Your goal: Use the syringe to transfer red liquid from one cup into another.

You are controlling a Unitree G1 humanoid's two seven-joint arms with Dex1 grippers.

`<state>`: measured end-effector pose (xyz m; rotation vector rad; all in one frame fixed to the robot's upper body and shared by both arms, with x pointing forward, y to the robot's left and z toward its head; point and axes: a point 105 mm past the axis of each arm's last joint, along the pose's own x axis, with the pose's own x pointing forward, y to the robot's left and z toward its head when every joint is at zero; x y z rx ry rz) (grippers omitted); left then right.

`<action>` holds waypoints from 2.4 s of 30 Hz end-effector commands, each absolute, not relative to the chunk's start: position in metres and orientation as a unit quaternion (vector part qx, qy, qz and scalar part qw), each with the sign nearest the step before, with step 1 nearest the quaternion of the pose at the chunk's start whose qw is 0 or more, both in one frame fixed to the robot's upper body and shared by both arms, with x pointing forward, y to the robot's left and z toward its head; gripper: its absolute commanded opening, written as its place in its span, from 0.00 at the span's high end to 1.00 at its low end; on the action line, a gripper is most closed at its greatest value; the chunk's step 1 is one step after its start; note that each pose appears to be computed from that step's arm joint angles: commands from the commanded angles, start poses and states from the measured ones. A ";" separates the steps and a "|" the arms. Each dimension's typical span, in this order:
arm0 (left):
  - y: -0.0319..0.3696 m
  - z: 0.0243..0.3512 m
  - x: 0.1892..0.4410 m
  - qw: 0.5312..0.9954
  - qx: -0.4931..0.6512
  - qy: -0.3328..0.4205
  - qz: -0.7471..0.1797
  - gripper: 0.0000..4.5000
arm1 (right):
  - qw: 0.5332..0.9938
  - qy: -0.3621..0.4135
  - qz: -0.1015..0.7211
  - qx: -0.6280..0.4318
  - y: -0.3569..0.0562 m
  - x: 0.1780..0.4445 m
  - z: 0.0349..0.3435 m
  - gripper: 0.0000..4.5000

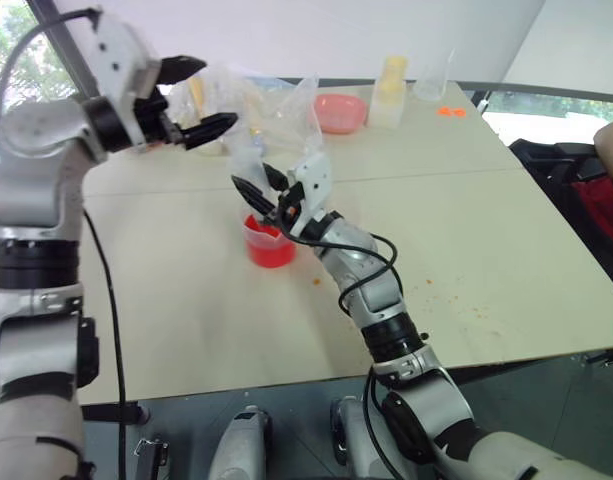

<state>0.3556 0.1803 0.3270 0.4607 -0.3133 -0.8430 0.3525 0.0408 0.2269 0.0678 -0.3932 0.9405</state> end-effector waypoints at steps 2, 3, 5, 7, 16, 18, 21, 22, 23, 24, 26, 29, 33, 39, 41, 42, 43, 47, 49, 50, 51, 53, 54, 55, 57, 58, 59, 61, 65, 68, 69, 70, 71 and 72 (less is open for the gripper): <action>0.187 0.290 0.332 0.873 0.141 -0.054 -0.465 0.11 | 0.849 -0.285 0.441 0.052 0.033 0.333 0.286 0.68; 0.190 0.281 0.322 0.868 0.121 -0.033 -0.481 0.11 | 0.852 -0.288 0.434 0.055 0.032 0.333 0.288 0.68; 0.194 0.267 0.306 0.862 0.085 -0.004 -0.500 0.11 | 0.859 -0.292 0.415 0.063 0.028 0.336 0.290 0.68; 0.201 0.263 0.301 0.871 0.049 -0.005 -0.490 0.11 | 0.863 -0.298 0.402 0.074 0.026 0.337 0.293 0.68; 0.206 0.262 0.313 0.898 0.014 -0.038 -0.437 0.11 | 0.864 -0.305 0.386 0.106 0.019 0.343 0.303 0.68; 0.203 0.261 0.314 0.897 0.018 -0.037 -0.440 0.11 | 0.868 -0.311 0.371 0.110 0.006 0.346 0.311 0.68; 0.197 0.262 0.316 0.894 0.022 -0.041 -0.446 0.11 | 0.876 -0.321 0.342 0.110 -0.017 0.350 0.321 0.68; 0.193 0.264 0.317 0.890 0.024 -0.044 -0.453 0.11 | 0.881 -0.326 0.327 0.101 -0.029 0.351 0.323 0.68; 0.188 0.266 0.319 0.886 0.027 -0.046 -0.460 0.11 | 0.887 -0.329 0.312 0.090 -0.039 0.353 0.323 0.68; 0.186 0.266 0.320 0.884 0.030 -0.047 -0.465 0.11 | 0.890 -0.329 0.304 0.083 -0.045 0.353 0.323 0.68; 0.174 0.270 0.324 0.875 0.032 -0.053 -0.480 0.11 | 0.901 -0.320 0.283 0.072 -0.056 0.356 0.314 0.68; 0.160 0.277 0.329 0.862 0.040 -0.064 -0.501 0.11 | 0.913 -0.307 0.263 0.063 -0.065 0.359 0.302 0.68; 0.143 0.299 0.343 0.851 0.056 -0.105 -0.511 0.11 | 0.919 -0.297 0.250 0.066 -0.068 0.359 0.295 0.68; 0.107 0.343 0.372 0.838 0.077 -0.191 -0.506 0.11 | 0.923 -0.289 0.249 0.058 -0.065 0.358 0.283 0.68; 0.100 0.350 0.378 0.835 0.081 -0.205 -0.504 0.11 | 0.924 -0.286 0.248 0.057 -0.064 0.359 0.281 0.68; 0.094 0.354 0.381 0.833 0.080 -0.215 -0.504 0.11 | 0.924 -0.285 0.248 0.055 -0.064 0.359 0.279 0.68; 0.086 0.359 0.386 0.832 0.080 -0.225 -0.501 0.11 | 0.925 -0.282 0.249 0.051 -0.062 0.358 0.275 0.68; 0.065 0.366 0.394 0.820 0.089 -0.243 -0.510 0.11 | 0.926 -0.278 0.253 0.039 -0.058 0.356 0.268 0.68; 0.057 0.368 0.395 0.814 0.090 -0.248 -0.518 0.11 | 0.926 -0.278 0.251 0.041 -0.056 0.355 0.267 0.68; 0.052 0.369 0.395 0.810 0.089 -0.251 -0.523 0.11 | 0.927 -0.278 0.249 0.042 -0.056 0.355 0.266 0.68; 0.050 0.370 0.395 0.807 0.088 -0.253 -0.526 0.11 | 0.927 -0.278 0.248 0.043 -0.056 0.355 0.266 0.68; 0.046 0.369 0.399 0.810 0.100 -0.251 -0.521 0.11 | 0.928 -0.278 0.245 0.043 -0.056 0.355 0.265 0.68; 0.045 0.367 0.401 0.811 0.110 -0.249 -0.517 0.11 | 0.928 -0.278 0.244 0.043 -0.055 0.355 0.265 0.68; 0.045 0.365 0.403 0.814 0.121 -0.247 -0.512 0.11 | 0.928 -0.279 0.243 0.043 -0.055 0.355 0.265 0.68; 0.045 0.361 0.406 0.815 0.145 -0.243 -0.505 0.11 | 0.928 -0.279 0.241 0.044 -0.056 0.355 0.265 0.68; 0.046 0.359 0.407 0.814 0.156 -0.243 -0.504 0.11 | 0.929 -0.279 0.241 0.044 -0.056 0.355 0.264 0.68; 0.047 0.358 0.407 0.813 0.162 -0.240 -0.506 0.11 | 0.929 -0.279 0.239 0.044 -0.057 0.355 0.264 0.68; 0.050 0.355 0.405 0.806 0.166 -0.234 -0.518 0.11 | 0.929 -0.279 0.237 0.044 -0.057 0.356 0.264 0.68; 0.058 0.353 0.399 0.793 0.159 -0.228 -0.542 0.11 | 0.930 -0.280 0.235 0.044 -0.058 0.357 0.264 0.68; 0.063 0.355 0.398 0.797 0.155 -0.231 -0.536 0.11 | 0.930 -0.280 0.236 0.044 -0.058 0.357 0.265 0.68; 0.065 0.355 0.400 0.800 0.160 -0.230 -0.530 0.11 | 0.929 -0.280 0.236 0.045 -0.058 0.358 0.265 0.68; 0.066 0.354 0.402 0.804 0.162 -0.230 -0.523 0.11 | 0.929 -0.280 0.237 0.045 -0.057 0.358 0.265 0.68; 0.067 0.355 0.403 0.809 0.163 -0.230 -0.516 0.11 | 0.929 -0.280 0.239 0.045 -0.057 0.358 0.265 0.68; 0.067 0.356 0.405 0.813 0.162 -0.232 -0.509 0.11 | 0.928 -0.281 0.240 0.045 -0.056 0.357 0.265 0.68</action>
